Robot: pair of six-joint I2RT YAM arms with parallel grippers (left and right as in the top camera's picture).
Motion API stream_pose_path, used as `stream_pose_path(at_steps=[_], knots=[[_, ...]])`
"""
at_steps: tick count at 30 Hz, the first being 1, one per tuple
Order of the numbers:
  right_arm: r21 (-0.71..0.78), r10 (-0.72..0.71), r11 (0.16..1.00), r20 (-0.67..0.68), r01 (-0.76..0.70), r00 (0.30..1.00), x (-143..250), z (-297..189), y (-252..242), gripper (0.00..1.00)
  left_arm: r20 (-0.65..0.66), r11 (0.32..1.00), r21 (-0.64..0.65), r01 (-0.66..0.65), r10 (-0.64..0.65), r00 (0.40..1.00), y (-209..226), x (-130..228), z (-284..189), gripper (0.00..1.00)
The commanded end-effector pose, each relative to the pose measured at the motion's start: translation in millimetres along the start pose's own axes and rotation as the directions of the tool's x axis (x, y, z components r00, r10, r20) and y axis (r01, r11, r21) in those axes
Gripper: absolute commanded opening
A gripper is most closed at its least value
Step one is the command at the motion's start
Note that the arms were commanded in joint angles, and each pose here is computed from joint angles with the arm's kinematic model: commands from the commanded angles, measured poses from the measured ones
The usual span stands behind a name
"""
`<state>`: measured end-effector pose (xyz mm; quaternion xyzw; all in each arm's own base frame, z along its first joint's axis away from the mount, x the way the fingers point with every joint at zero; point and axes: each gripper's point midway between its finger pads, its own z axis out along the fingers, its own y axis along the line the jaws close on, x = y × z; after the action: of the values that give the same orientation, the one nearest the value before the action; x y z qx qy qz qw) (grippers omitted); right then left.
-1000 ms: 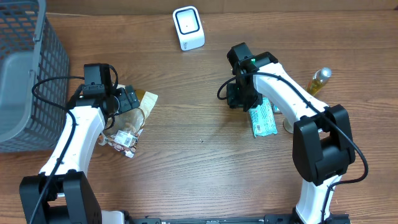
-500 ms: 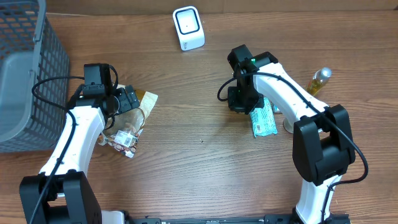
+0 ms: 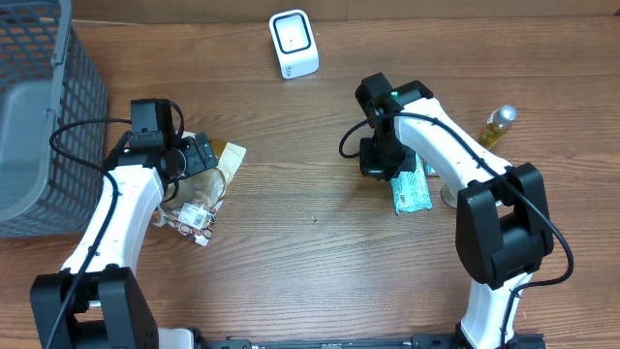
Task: Scan the item barcode
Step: 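Set the wipe pack down and open the right gripper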
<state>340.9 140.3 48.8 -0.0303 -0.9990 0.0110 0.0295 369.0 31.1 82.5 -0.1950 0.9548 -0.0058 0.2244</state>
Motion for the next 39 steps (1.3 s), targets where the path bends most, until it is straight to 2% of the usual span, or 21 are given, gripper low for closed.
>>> stream_pose_path(at_steps=[1,13,20,25,27,31,39], knots=[[0.029,0.014,0.999,0.004,-0.014,1.000,1.2,0.8,-3.7,0.04,-0.002,1.000,-0.015,-0.017,0.017,1.000,3.1,-1.0,2.4,1.00],[0.065,0.018,0.998,0.013,-0.019,1.000,9.7,45.2,-17.2,0.04,-0.002,1.000,-0.015,-0.017,0.017,1.000,3.1,-1.0,2.4,1.00],[0.161,0.014,0.987,0.046,-0.021,0.999,6.2,45.8,-35.1,0.04,-0.002,1.000,-0.015,-0.017,0.017,1.000,3.1,-1.0,2.4,1.00],[0.164,0.019,0.986,0.042,-0.026,0.999,7.1,46.0,-36.4,0.06,-0.002,1.000,-0.015,-0.017,0.017,1.000,3.1,-1.0,2.4,0.99],[0.163,0.033,0.986,0.044,-0.039,0.998,7.1,46.0,-36.4,0.10,-0.002,1.000,-0.015,-0.017,0.017,1.000,3.1,-1.0,2.4,0.99],[0.114,0.040,0.993,0.025,-0.043,0.999,9.8,47.4,-27.5,0.13,-0.002,1.000,-0.015,-0.017,0.017,1.000,3.1,-1.0,2.4,1.00],[-0.106,0.039,0.993,-0.043,-0.043,0.998,20.2,55.6,11.2,0.25,-0.002,1.000,-0.015,-0.017,0.017,1.000,3.1,-1.0,2.4,0.99]])
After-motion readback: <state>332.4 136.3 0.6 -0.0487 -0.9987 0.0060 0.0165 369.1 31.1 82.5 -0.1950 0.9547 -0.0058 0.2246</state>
